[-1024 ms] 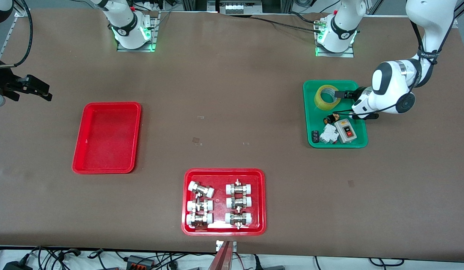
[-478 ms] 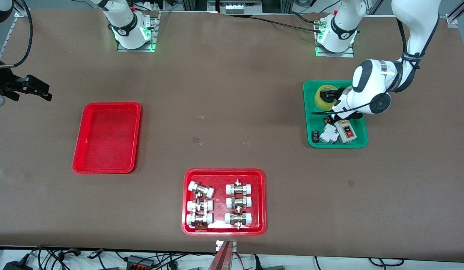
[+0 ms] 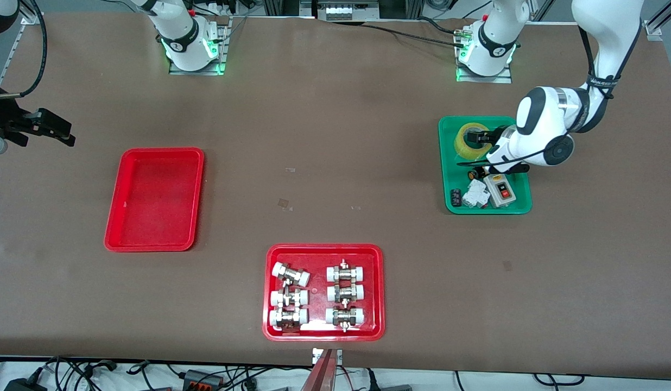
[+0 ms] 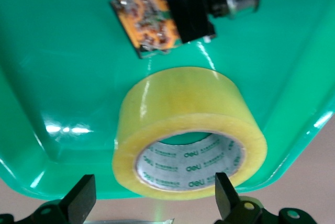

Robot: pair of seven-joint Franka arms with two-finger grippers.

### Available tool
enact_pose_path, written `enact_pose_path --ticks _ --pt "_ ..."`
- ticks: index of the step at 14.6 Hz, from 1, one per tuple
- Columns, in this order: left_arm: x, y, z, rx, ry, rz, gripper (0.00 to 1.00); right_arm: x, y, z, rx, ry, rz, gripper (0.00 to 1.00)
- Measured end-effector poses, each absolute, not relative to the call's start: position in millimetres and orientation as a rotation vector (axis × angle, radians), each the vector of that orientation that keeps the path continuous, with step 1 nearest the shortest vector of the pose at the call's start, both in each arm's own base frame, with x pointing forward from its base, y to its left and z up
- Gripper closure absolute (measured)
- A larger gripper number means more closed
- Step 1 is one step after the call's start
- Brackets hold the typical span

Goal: Left arm passes tape to right arm into tray
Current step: 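Close the left gripper on the rim of the yellow tape roll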

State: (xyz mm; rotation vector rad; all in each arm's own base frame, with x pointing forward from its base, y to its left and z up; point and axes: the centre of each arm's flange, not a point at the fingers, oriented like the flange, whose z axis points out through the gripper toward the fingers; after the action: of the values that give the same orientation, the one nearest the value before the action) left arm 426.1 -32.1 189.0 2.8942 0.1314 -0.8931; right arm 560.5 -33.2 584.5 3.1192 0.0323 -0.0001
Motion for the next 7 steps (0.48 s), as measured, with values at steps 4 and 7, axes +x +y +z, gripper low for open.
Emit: enact_pose_path --ticks 4,7 --pt "426.6 -25.4 182.5 2.884 0.135 -0.883 0.04 560.5 -33.5 584.4 3.119 0.032 0.0 0.0" --pt "425.9 -25.7 180.6 2.882 0.133 -0.887 0.31 560.6 -33.6 584.3 3.119 0.031 -0.001 0.0"
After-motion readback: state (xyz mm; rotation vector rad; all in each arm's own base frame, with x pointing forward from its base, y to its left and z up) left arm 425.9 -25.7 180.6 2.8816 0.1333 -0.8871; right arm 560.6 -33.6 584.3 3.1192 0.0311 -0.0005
